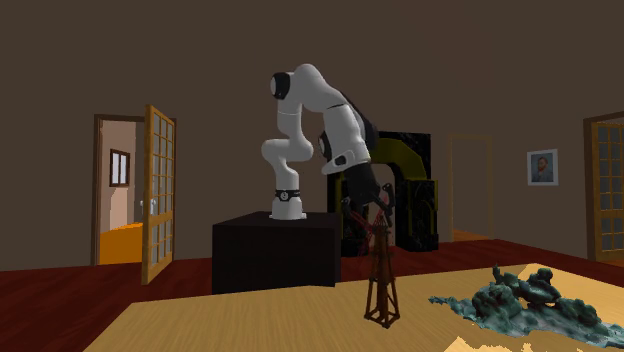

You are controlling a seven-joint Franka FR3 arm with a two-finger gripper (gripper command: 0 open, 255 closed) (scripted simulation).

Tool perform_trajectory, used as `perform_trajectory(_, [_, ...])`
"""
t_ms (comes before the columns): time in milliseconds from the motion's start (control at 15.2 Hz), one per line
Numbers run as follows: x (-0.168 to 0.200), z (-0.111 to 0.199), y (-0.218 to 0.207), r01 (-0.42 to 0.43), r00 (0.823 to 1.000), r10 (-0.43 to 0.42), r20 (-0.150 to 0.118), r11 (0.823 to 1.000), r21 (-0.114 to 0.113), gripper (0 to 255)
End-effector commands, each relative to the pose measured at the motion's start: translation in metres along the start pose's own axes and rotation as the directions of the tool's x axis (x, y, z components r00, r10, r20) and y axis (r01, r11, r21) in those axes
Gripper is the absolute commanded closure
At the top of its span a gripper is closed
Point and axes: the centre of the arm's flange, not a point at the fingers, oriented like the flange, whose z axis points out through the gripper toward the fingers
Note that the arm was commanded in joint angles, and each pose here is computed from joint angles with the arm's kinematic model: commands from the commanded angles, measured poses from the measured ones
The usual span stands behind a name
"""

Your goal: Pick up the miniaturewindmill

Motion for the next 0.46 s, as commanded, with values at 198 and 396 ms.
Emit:
perform_trajectory(198, [0.002, -0.026, -0.009, 0.000, 1.000, 0.000, 0.000, 1.000, 0.000, 255])
perform_trajectory(396, [0.003, -0.032, -0.011, 0.000, 1.000, 0.000, 0.000, 1.000, 0.000, 255])
